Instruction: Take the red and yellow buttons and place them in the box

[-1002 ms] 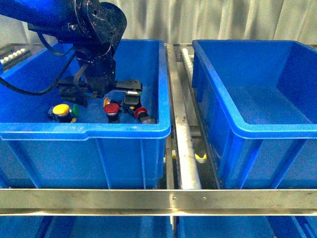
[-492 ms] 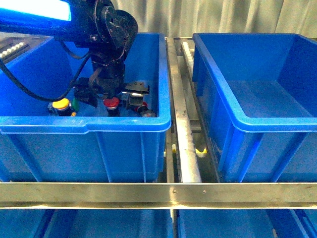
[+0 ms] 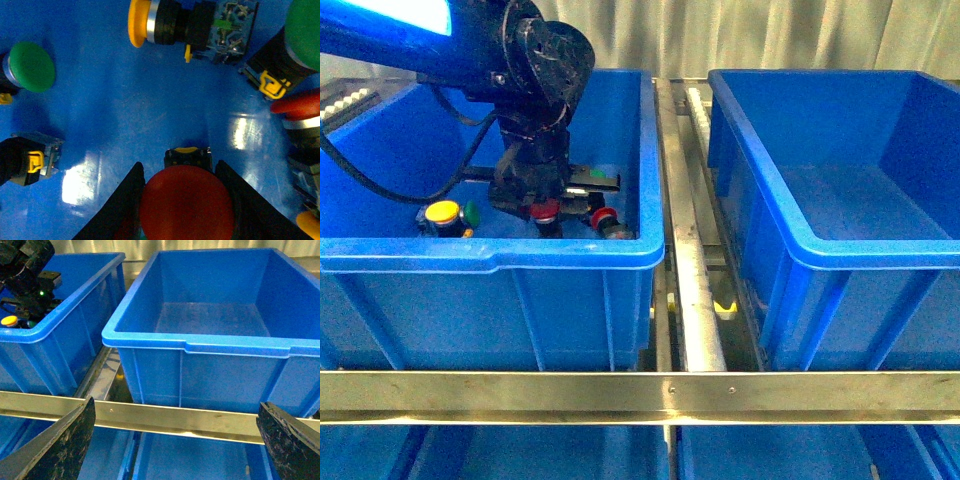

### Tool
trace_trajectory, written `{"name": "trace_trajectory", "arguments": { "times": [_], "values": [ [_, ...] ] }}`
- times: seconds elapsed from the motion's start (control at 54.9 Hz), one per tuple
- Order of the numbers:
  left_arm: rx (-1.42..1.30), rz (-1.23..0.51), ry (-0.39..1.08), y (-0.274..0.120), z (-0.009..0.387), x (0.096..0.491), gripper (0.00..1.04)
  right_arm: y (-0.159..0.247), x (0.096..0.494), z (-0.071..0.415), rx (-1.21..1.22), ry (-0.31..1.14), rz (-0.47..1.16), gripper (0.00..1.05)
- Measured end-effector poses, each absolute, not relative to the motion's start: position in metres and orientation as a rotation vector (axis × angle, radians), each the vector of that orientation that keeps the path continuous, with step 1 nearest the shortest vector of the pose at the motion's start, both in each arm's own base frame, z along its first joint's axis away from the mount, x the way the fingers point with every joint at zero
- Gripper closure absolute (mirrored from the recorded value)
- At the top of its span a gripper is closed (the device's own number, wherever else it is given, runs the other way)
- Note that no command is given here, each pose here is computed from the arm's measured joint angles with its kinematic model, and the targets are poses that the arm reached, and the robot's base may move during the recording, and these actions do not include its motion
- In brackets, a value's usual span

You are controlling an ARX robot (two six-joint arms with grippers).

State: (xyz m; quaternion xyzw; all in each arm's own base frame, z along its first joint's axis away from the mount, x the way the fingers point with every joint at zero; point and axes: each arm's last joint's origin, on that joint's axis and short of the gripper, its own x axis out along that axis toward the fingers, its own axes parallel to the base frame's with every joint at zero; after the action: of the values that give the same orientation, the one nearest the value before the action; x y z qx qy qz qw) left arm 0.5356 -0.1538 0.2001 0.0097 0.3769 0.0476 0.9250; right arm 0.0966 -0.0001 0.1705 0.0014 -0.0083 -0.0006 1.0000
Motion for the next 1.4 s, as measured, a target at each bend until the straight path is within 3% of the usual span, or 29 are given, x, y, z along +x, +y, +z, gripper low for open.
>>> {"name": "trace_trajectory", "arguments": {
  "times": [0.255,0.401,0.51,0.71,0.965,1.147,1.257,1.329,1.402],
  "values": [
    [-0.141,-0.055,0.648,-0.106,0.251,0.499,0.71,0.0,0.097,0.17,0.003,-0.017,-0.001,0.07],
    [-0.245,-0.252,0.46,-0.062,0.287,0.451,0.71,0.0,0.097,0.17,0.003,-0.017,-0.001,0.07],
    [-0.335,-0.451,0.383,-0.05,0.279,0.414,0.71,0.0,0.097,0.17,0.003,-0.017,-0.001,0.07],
    [-0.569,-0.803,0.404,-0.101,0.246,0.394,0.71,0.0,0.097,0.17,0.003,-0.017,-0.001,0.07],
    [-0.69,-1.205,0.342,-0.217,0.282,0.372,0.71,0.0,0.097,0.17,0.003,-0.017,-0.001,0.07],
    [-0.735,-1.302,0.365,-0.267,0.291,0.366,0.71,0.0,0.097,0.17,0.003,-0.017,-0.001,0.07],
    [-0.747,-1.28,0.383,-0.273,0.287,0.373,0.71,0.0,0.097,0.17,0.003,-0.017,-0.002,0.07],
    [-0.751,-1.257,0.401,-0.274,0.283,0.376,0.71,0.001,0.103,0.18,-0.039,-0.114,-0.191,0.07],
    [-0.752,-1.248,0.411,-0.274,0.281,0.378,0.71,0.003,0.112,0.197,-0.15,-0.233,-0.258,0.07]
  ]
}}
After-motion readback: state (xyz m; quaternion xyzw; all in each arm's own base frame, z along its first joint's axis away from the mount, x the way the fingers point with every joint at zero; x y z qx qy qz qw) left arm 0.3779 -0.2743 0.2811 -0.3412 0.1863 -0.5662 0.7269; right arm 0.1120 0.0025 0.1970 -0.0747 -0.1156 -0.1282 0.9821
